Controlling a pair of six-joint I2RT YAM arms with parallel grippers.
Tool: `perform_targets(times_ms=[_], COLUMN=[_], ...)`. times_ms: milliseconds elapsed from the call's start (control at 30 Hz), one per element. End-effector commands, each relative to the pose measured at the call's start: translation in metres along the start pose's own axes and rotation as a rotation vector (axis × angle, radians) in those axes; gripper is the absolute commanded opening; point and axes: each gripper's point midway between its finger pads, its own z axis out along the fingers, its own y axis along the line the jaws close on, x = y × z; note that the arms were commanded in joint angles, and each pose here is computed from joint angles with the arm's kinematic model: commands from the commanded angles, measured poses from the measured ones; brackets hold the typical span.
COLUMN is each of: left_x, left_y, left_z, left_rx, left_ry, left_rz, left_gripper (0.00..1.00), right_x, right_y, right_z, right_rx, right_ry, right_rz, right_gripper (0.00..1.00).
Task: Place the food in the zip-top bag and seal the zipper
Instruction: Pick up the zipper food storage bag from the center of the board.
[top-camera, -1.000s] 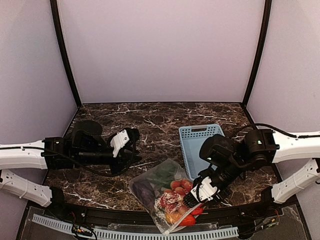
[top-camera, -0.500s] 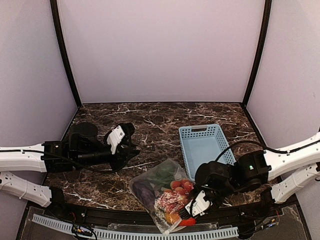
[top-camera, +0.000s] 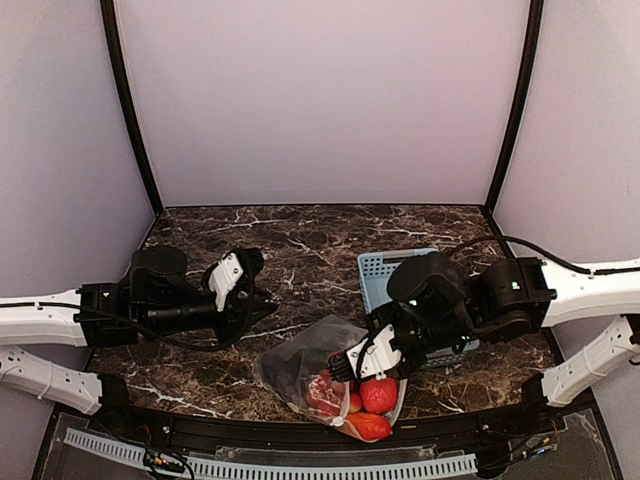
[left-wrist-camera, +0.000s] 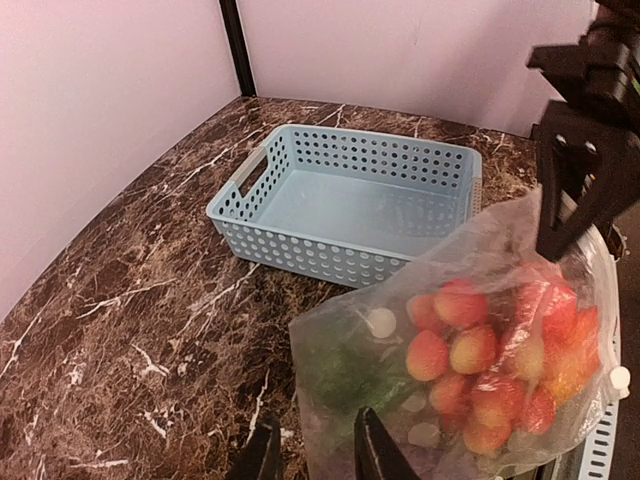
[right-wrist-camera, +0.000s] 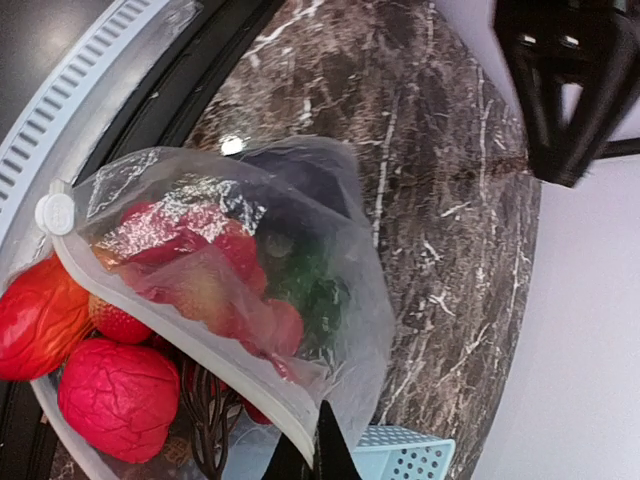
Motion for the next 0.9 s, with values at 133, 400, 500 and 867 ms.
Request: perform_targets(times_ms=[133,400,500,867], left_x=[-0.002,0.007,0.008,0.013], left_y=[-0.038,-0.095,-0.108,-0.103], left_z=[-0.017,-0.007,0.000,0.023], left_rx=[0.095,0.131,0.135,-0.050], left_ry=[-0.017,0.004,-0.038,-0.112], left_rz=[0.147,0.369,0.347,0.342], left_gripper=[0.27,0.38,0.44,0.50], right_x=[-0.013,-0.019,-0.020,-0.021], right_y=[-0.086,-0.130,-0.141,-0.153], right_z=[-0.022,-0.018,-0.014,0.002], right_rx=[0.112,0.088,0.084,0.053], right_ry=[-0.084,-0.132,-0.132,-0.127], right_rz=[0.130,0.245,0.273,0.326], right_gripper=[0.00,0.00,0.00,0.00])
